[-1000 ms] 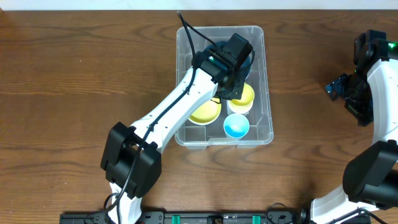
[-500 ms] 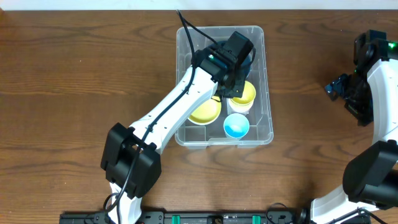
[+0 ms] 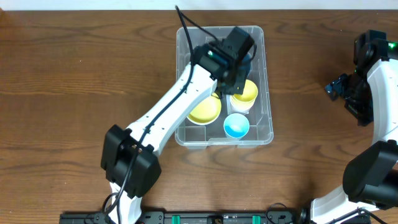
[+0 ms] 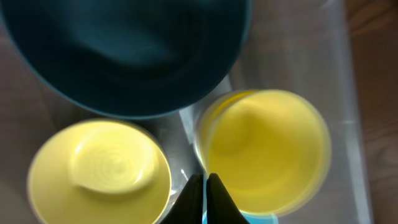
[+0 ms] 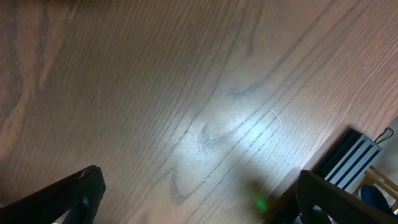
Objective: Pack container
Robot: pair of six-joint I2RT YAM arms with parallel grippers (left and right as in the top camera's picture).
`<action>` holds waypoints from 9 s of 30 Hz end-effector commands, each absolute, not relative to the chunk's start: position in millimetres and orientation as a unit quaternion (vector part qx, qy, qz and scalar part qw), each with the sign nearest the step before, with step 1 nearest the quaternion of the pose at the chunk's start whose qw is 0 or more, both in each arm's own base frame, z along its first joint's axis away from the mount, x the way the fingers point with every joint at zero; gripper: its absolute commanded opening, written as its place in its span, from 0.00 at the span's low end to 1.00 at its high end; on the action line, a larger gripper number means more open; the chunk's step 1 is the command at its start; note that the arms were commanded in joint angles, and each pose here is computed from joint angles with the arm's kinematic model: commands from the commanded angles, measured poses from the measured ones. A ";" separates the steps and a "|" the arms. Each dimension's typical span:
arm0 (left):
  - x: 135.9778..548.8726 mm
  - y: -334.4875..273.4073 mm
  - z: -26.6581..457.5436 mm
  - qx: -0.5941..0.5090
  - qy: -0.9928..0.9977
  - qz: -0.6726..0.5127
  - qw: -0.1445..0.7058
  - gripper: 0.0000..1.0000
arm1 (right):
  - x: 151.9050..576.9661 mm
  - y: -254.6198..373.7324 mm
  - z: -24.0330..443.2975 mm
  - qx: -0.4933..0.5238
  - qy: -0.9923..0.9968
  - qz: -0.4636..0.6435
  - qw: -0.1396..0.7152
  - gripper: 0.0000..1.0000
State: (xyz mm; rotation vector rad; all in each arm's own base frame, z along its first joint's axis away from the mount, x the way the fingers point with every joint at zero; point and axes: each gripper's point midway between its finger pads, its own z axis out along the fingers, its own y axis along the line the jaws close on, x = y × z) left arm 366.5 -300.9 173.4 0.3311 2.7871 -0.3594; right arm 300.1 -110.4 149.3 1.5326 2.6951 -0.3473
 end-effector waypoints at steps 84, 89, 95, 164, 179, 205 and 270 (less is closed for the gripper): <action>350.7 -316.1 125.0 0.134 0.985 -0.087 0.072 0.06 | 299.3 -113.6 148.4 0.497 0.860 -0.117 0.011 0.99; 352.1 -314.3 124.9 0.132 0.985 -0.087 0.072 0.06 | 299.3 -113.6 148.4 0.497 0.860 -0.117 0.011 0.99; 363.0 -307.3 126.6 0.119 0.986 -0.090 0.080 0.06 | 299.3 -113.6 148.4 0.497 0.860 -0.117 0.011 0.99; 291.6 -273.1 176.5 0.109 0.992 -0.061 0.007 0.06 | 299.4 -113.6 148.4 0.497 0.860 -0.117 0.011 0.99; 287.9 -280.2 177.4 0.116 0.990 -0.082 -0.002 0.07 | 299.3 -113.6 148.4 0.497 0.860 -0.117 0.011 0.99; 297.3 -284.4 181.7 0.135 0.986 -0.095 0.018 0.47 | 299.3 -113.6 148.4 0.497 0.860 -0.117 0.011 0.99; 196.7 -44.9 310.1 0.062 0.756 -0.107 0.643 0.98 | 299.3 -113.6 148.4 0.497 0.860 -0.117 0.011 0.99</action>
